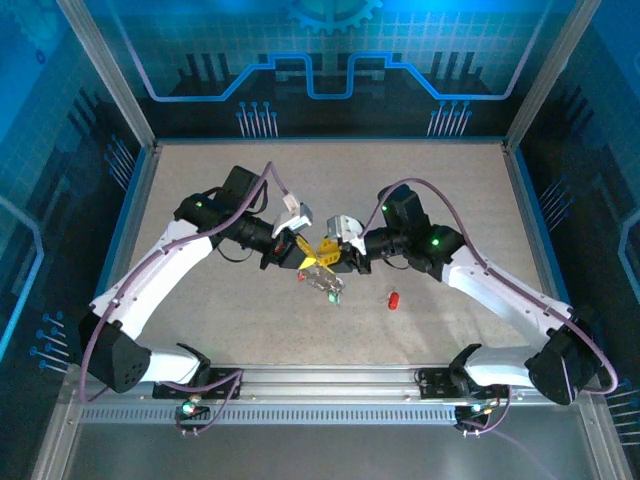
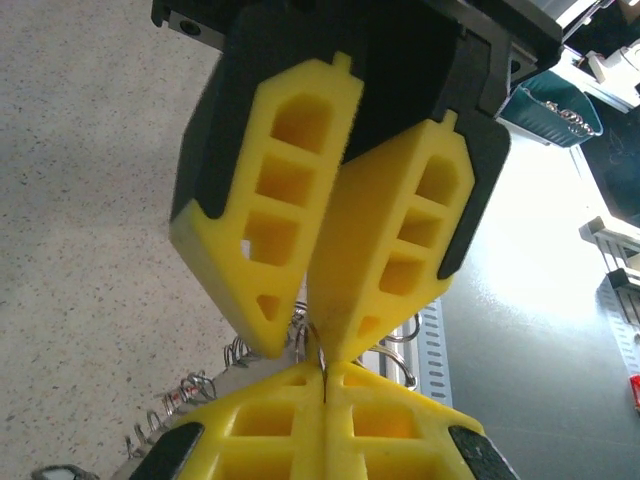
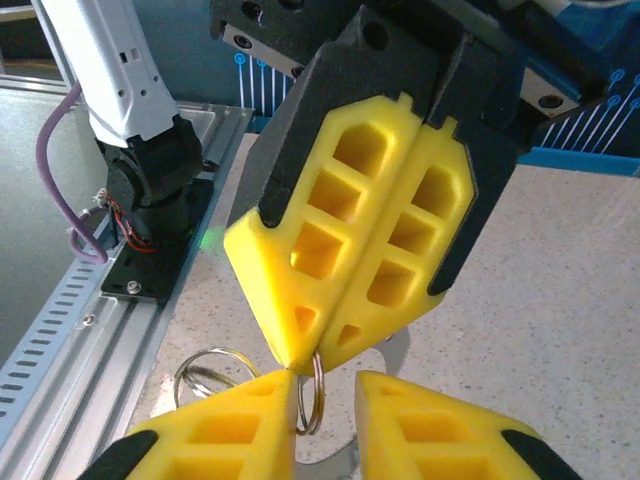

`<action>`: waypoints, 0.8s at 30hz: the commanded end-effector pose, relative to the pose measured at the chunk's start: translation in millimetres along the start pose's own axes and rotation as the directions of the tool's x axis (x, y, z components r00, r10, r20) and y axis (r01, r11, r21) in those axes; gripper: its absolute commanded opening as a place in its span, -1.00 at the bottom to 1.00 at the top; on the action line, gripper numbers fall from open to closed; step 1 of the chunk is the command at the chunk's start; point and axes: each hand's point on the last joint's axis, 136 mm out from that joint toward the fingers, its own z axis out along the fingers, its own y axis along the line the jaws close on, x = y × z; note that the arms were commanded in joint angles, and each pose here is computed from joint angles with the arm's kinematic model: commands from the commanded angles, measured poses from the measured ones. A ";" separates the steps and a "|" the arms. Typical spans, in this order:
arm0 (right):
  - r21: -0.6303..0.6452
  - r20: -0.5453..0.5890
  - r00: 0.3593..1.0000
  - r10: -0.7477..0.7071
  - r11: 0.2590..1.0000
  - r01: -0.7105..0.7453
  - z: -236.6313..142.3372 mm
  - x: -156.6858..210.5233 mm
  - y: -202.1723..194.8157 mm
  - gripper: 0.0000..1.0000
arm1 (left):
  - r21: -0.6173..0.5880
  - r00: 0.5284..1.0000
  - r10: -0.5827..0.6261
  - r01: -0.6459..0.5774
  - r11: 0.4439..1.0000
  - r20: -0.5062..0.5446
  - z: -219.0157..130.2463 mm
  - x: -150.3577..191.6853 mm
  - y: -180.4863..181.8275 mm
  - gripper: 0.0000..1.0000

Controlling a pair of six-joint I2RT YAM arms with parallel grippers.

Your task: Put the keys on the keyring

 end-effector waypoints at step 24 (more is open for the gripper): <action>0.063 0.279 0.946 0.168 0.979 -0.193 -12.9 -22.3 -25.7 -1.00 | -0.275 0.961 0.191 -0.132 0.952 0.201 -16.6 -0.9 20.2 -0.26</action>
